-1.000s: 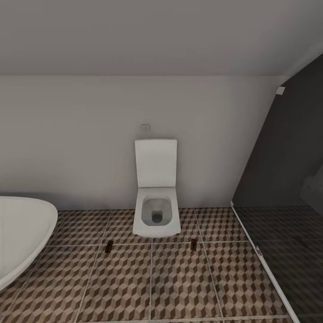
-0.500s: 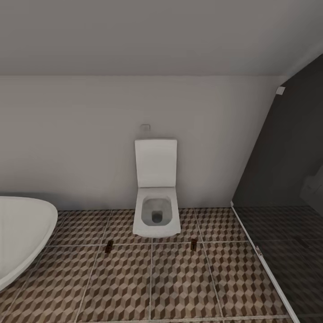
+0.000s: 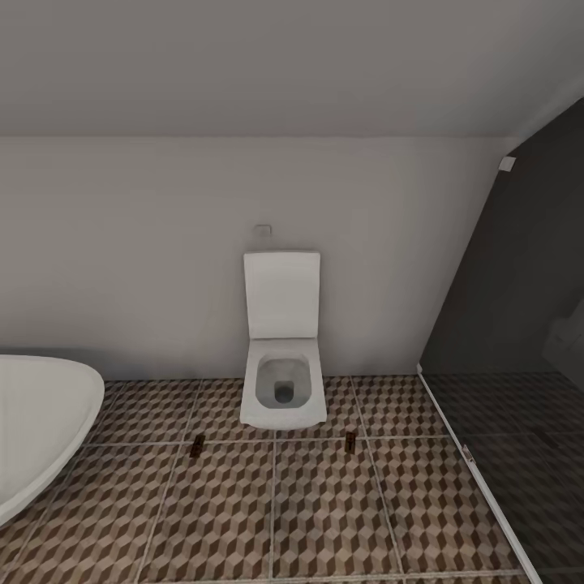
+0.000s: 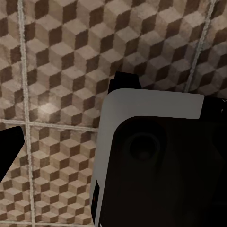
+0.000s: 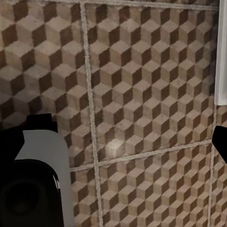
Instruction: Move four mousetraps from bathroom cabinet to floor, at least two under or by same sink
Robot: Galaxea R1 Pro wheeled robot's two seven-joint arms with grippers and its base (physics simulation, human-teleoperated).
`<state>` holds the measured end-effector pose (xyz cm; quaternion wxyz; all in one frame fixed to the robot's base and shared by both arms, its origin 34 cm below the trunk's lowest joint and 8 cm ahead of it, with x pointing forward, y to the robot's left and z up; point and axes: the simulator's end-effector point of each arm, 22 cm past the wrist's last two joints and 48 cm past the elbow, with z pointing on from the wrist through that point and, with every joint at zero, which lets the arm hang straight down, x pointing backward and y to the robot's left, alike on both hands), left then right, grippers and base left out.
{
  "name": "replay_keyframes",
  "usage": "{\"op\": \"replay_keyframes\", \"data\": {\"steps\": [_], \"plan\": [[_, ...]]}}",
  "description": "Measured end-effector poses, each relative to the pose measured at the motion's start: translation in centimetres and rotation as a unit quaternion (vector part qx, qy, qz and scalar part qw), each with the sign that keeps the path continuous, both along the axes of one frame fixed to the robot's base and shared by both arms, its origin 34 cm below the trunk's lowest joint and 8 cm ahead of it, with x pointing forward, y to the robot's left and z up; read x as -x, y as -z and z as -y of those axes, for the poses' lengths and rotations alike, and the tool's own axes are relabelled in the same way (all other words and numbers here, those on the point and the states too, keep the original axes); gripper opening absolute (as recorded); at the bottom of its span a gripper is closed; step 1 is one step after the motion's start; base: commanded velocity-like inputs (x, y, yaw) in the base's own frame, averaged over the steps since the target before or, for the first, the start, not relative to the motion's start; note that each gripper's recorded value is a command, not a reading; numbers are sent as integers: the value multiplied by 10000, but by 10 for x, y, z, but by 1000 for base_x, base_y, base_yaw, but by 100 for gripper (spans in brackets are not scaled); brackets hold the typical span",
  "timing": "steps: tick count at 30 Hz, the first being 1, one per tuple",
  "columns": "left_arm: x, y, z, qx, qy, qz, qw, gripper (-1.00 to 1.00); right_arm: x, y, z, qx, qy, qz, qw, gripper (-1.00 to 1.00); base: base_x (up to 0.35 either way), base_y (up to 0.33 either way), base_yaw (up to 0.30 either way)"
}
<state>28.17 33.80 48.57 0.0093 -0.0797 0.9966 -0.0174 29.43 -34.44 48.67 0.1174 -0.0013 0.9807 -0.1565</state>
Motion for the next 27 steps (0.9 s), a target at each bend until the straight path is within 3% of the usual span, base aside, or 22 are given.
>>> {"op": "replay_keyframes", "data": {"steps": [27], "plan": [[0,0,0,0,0,0,10000,100,0,0,0,2,0,1,10000,100,0,0,0]]}}
